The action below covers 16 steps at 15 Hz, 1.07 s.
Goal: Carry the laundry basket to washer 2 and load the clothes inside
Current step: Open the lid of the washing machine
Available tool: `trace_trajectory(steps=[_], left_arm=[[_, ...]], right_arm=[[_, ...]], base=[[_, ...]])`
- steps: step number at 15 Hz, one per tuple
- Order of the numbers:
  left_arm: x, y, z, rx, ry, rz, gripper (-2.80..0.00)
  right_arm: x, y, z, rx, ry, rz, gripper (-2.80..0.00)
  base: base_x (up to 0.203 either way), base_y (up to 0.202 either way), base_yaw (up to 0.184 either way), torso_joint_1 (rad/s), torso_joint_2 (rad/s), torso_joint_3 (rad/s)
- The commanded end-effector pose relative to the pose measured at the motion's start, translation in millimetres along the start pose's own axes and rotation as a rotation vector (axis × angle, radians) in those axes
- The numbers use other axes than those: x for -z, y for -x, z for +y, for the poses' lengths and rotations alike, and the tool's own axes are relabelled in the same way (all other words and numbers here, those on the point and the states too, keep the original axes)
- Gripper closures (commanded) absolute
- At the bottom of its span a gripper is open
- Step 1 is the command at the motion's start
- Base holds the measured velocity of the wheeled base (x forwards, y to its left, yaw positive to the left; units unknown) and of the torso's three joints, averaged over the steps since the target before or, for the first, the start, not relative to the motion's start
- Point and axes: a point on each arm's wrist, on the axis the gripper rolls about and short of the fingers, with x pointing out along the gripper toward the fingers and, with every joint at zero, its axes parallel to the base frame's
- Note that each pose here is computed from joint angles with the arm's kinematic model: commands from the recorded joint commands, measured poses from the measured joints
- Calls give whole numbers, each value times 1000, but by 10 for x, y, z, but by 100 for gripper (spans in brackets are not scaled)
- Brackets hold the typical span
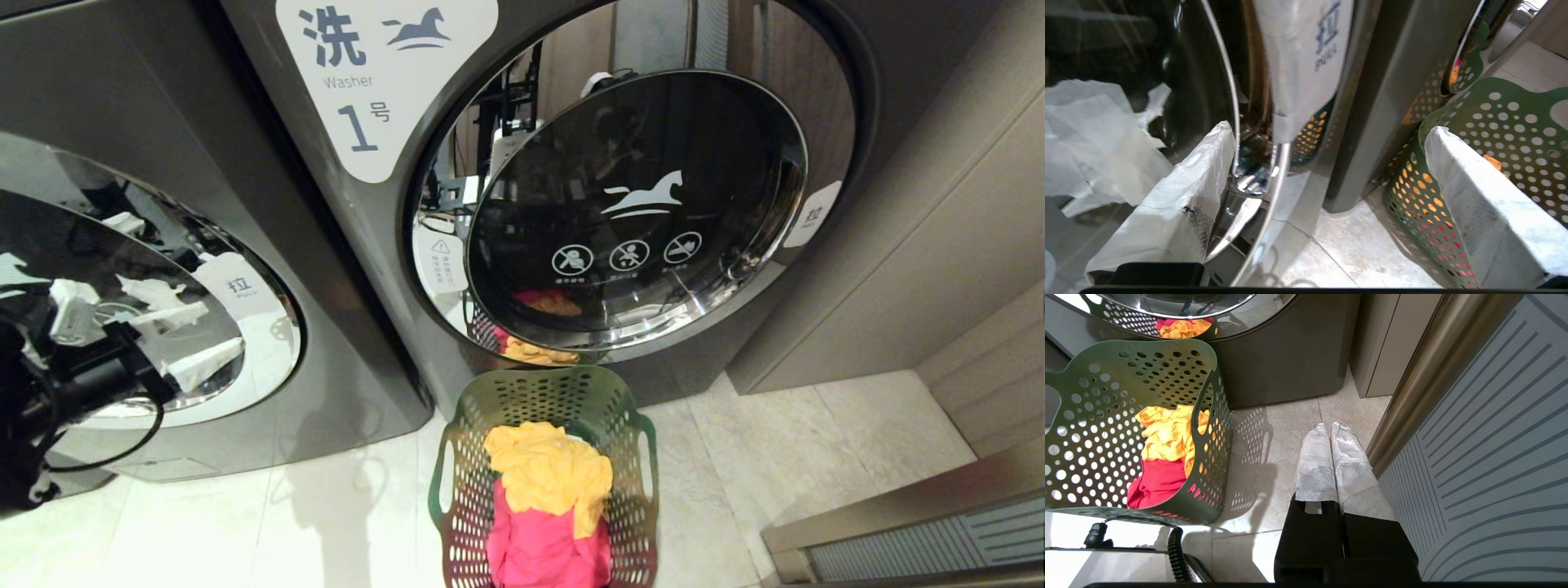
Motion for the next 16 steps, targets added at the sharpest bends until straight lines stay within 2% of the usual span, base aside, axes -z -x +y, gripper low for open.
trace_trajectory(steps=[1, 5, 7, 16], left_arm=[[45, -34, 54, 7, -5, -5, -280], [101, -146, 94, 28, -8, -12, -280], [93, -171, 90, 36, 15, -15, -280], [-33, -333, -5, 86, -9, -43, -280]], right_arm=[[0, -1, 0, -2, 1, 1, 0], [0, -1, 0, -1, 1, 1, 0], [0, -1, 0, 0, 1, 1, 0], [0, -1, 0, -2, 1, 1, 0]], base=[[0, 0, 0, 0, 0, 0], [0, 0, 0, 0, 0, 0], [0, 0, 0, 0, 0, 0], [0, 0, 0, 0, 0, 0]])
